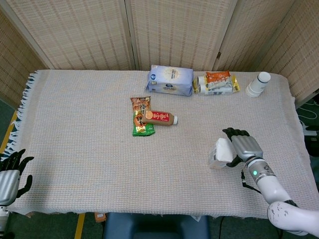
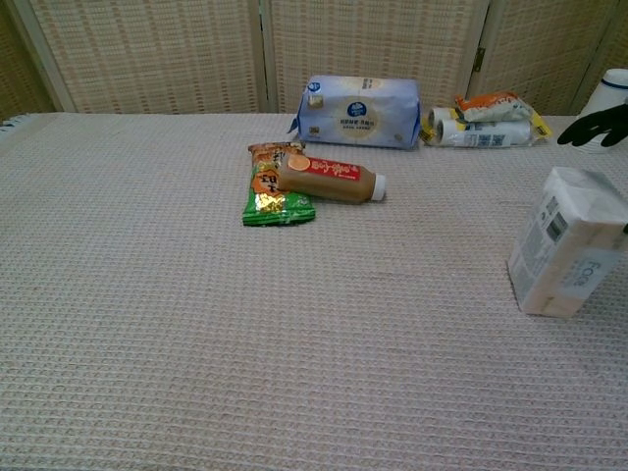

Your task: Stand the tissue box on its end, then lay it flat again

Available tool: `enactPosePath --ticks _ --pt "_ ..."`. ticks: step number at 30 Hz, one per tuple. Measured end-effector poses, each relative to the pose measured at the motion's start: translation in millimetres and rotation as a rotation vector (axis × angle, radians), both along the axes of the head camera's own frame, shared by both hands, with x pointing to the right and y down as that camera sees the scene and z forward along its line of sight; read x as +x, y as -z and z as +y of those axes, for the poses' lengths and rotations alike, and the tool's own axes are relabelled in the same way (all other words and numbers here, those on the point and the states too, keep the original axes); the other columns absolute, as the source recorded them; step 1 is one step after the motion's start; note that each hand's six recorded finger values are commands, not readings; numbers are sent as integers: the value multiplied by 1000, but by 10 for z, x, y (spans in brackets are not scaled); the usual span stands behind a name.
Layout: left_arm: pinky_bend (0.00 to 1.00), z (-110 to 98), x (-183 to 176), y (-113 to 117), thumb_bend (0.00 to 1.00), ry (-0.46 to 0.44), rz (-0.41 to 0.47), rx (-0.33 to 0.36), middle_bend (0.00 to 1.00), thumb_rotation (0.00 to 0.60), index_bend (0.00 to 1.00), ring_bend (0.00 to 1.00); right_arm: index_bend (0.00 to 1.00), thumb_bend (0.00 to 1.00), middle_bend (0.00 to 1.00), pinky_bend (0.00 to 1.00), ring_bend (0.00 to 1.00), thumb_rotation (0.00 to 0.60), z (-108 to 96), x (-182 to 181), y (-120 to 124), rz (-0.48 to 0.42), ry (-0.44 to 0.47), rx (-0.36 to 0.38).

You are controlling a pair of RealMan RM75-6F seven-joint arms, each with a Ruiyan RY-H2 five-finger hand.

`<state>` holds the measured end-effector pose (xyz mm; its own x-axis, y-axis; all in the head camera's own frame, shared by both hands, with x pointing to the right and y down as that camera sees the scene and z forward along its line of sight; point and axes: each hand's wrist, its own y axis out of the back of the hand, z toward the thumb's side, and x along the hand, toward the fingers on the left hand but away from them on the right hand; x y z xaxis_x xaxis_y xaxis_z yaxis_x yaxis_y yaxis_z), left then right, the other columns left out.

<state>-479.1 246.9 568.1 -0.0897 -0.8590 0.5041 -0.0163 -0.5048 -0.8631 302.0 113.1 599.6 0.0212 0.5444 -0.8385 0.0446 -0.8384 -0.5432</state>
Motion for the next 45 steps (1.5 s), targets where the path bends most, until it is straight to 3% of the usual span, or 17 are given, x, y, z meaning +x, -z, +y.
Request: enactPosePath --ticks 9,19,26,30,37,45 --pt "120 -1 -14 4 498 3 3 2 0 600 225 0 0 76 10 0 0 600 16 -39 -114 -8 -6 -6" --pt "119 -2 -17 3 497 4 6 1 0 600 225 0 7 76 156 0 21 600 38 -72 -231 -4 -9 -10" --pt "120 -1 -14 6 498 3 10 3 0 600 225 0 132 76 222 0 77 600 -8 -105 -213 -27 -12 33" --pt "120 -1 -13 8 498 3 9 3 0 600 225 0 295 76 321 0 165 600 -25 -111 -209 -44 -20 61" --pt "119 3 -13 6 498 3 6 0 0 600 225 0 375 76 422 0 230 600 -25 -102 -241 -64 -30 75" --pt "120 4 -12 9 497 3 8 1 0 600 225 0 403 76 428 0 240 600 -80 -109 -185 -101 -42 133"
